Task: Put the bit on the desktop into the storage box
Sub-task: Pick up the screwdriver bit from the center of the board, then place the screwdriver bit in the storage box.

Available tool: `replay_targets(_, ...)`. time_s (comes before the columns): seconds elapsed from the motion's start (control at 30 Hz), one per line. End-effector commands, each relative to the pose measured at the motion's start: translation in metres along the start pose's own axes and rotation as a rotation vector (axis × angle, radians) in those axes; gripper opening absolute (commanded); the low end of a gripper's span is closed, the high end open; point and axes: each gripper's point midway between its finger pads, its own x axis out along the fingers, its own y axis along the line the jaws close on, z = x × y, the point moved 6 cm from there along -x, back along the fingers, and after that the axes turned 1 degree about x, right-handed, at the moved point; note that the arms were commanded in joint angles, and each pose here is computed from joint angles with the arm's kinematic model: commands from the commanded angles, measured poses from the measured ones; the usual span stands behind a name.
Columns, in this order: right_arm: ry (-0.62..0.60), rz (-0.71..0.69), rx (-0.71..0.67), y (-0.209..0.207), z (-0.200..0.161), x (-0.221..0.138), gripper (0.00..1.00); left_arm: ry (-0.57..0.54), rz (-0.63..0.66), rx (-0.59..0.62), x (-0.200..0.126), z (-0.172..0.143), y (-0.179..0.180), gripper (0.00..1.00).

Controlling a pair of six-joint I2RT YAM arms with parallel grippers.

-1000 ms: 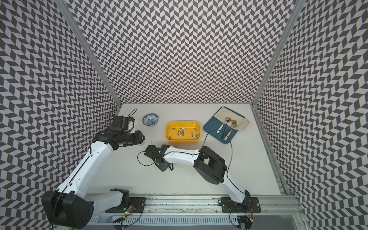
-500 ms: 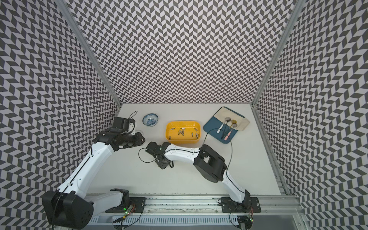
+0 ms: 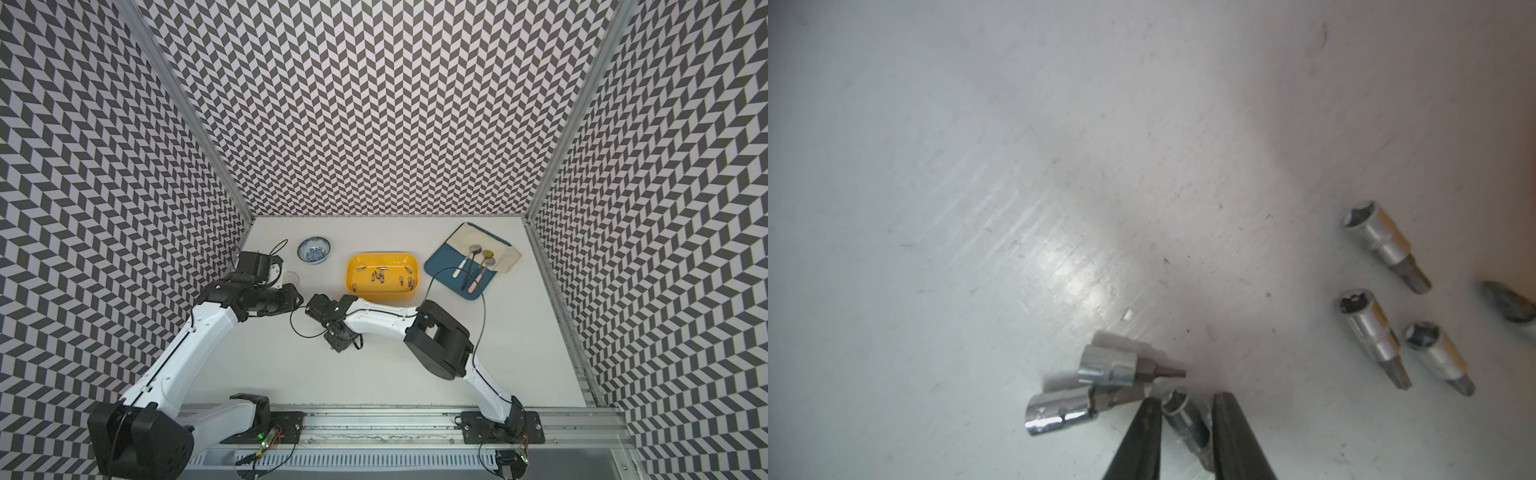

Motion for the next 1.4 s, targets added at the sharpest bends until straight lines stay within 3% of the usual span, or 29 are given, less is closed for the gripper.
replay_targets(0.0, 0.076, -0.031, 0.002, -0.010, -0.015, 0.026, 0.19, 0.007, -0.014, 0.013, -0.003, -0.006, 0.000, 0.37)
replay_targets(0.27, 0.042, -0.015, 0.036, -0.015, -0.012, 0.011, 0.00, 0.039, -0.039, 0.004, 0.004, -0.014, -0.001, 0.37)
replay_targets(0.47, -0.092, 0.005, 0.122, -0.031, 0.011, -0.042, 0.00, 0.069, -0.040, 0.010, 0.014, -0.028, -0.007, 0.37)
replay_targets(0.63, -0.210, -0.033, 0.262, -0.091, 0.032, -0.097, 0.00, 0.093, -0.050, 0.020, 0.025, -0.040, -0.019, 0.38)
replay_targets(0.77, -0.236, -0.076, 0.374, -0.151, 0.039, -0.116, 0.00, 0.112, -0.061, 0.017, 0.036, -0.048, -0.028, 0.37)
replay_targets(0.9, -0.219, -0.091, 0.515, -0.212, 0.039, -0.105, 0.00, 0.132, -0.061, 0.025, 0.048, -0.055, -0.032, 0.38)
replay_targets(1.03, -0.181, -0.089, 0.562, -0.252, 0.043, -0.080, 0.00, 0.138, -0.056, 0.034, 0.057, -0.060, -0.034, 0.37)
replay_targets(1.37, -0.127, -0.105, 0.549, -0.267, 0.050, -0.058, 0.00, 0.175, -0.020, 0.069, 0.075, -0.063, -0.045, 0.37)
